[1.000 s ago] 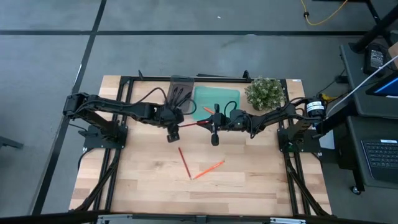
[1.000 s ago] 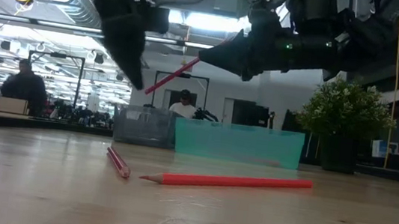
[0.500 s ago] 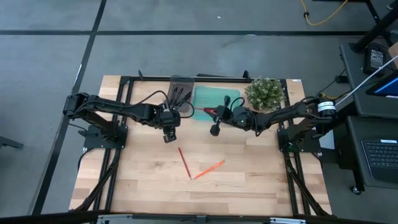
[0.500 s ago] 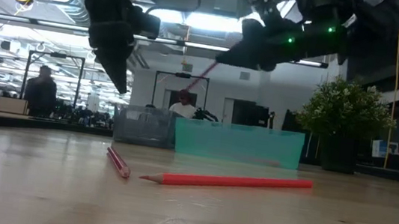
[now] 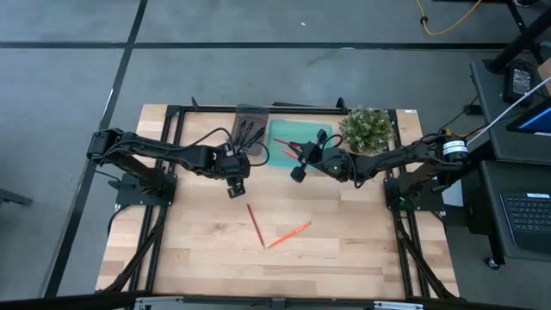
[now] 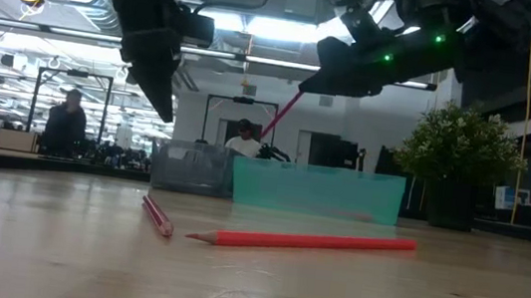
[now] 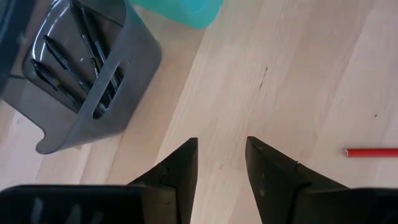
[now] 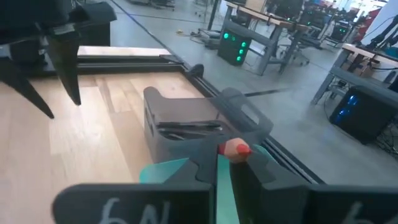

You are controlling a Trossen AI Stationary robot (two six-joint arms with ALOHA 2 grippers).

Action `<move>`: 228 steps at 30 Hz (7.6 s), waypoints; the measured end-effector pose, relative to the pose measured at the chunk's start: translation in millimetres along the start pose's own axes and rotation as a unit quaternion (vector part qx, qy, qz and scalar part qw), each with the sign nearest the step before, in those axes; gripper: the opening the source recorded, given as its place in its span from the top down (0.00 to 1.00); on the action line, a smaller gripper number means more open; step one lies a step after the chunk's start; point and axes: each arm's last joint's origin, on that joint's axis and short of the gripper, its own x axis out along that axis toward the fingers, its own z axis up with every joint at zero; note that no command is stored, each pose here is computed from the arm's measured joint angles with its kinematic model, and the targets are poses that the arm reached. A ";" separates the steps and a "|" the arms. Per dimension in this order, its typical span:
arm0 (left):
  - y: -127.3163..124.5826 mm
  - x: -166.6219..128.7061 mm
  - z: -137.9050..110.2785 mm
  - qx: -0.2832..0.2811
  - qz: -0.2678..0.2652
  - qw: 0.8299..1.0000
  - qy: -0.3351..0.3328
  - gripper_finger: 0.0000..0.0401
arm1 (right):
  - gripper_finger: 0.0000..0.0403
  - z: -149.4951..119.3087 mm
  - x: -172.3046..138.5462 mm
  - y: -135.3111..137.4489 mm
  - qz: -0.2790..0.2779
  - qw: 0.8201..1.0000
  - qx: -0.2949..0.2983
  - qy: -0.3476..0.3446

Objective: Sort pens & pencils
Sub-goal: Put the red pencil into the green bin

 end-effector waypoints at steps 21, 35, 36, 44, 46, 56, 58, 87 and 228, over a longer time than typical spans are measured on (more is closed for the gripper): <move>-0.8 0.3 2.1 -0.002 -0.003 1.000 -0.010 0.69 | 0.94 48.9 25.9 -71.4 0.079 0.949 -0.018 0.305; -1.6 0.2 4.2 -0.006 -0.009 1.000 -0.020 0.68 | 0.94 21.4 40.1 -71.7 0.115 0.886 -0.047 0.447; -1.6 0.2 4.3 -0.006 -0.010 1.000 -0.020 0.69 | 0.94 20.3 41.6 -71.0 0.116 0.885 -0.049 0.448; -2.1 0.2 5.5 -0.008 -0.012 1.000 -0.026 0.68 | 0.94 14.9 45.2 -68.2 0.135 0.880 -0.054 0.452; -2.1 0.2 5.5 -0.008 -0.012 1.000 -0.026 0.69 | 0.94 13.4 44.6 -68.1 0.137 0.877 -0.051 0.457; -2.1 0.2 5.5 0.004 -0.012 1.000 -0.026 0.69 | 0.84 12.6 45.0 -66.8 0.148 0.876 -0.047 0.456; -2.2 0.2 5.4 0.005 -0.012 1.000 -0.026 0.69 | 0.83 13.2 45.8 -66.8 0.147 0.879 -0.047 0.452; -22.3 -6.6 7.6 0.140 -0.061 0.986 -0.069 0.69 | 0.82 60.8 26.0 -20.8 0.217 0.879 -0.045 0.422; -144.6 80.2 11.0 0.412 -0.244 0.873 0.095 0.98 | 0.82 8.6 -118.2 157.5 0.298 0.933 -0.033 0.199</move>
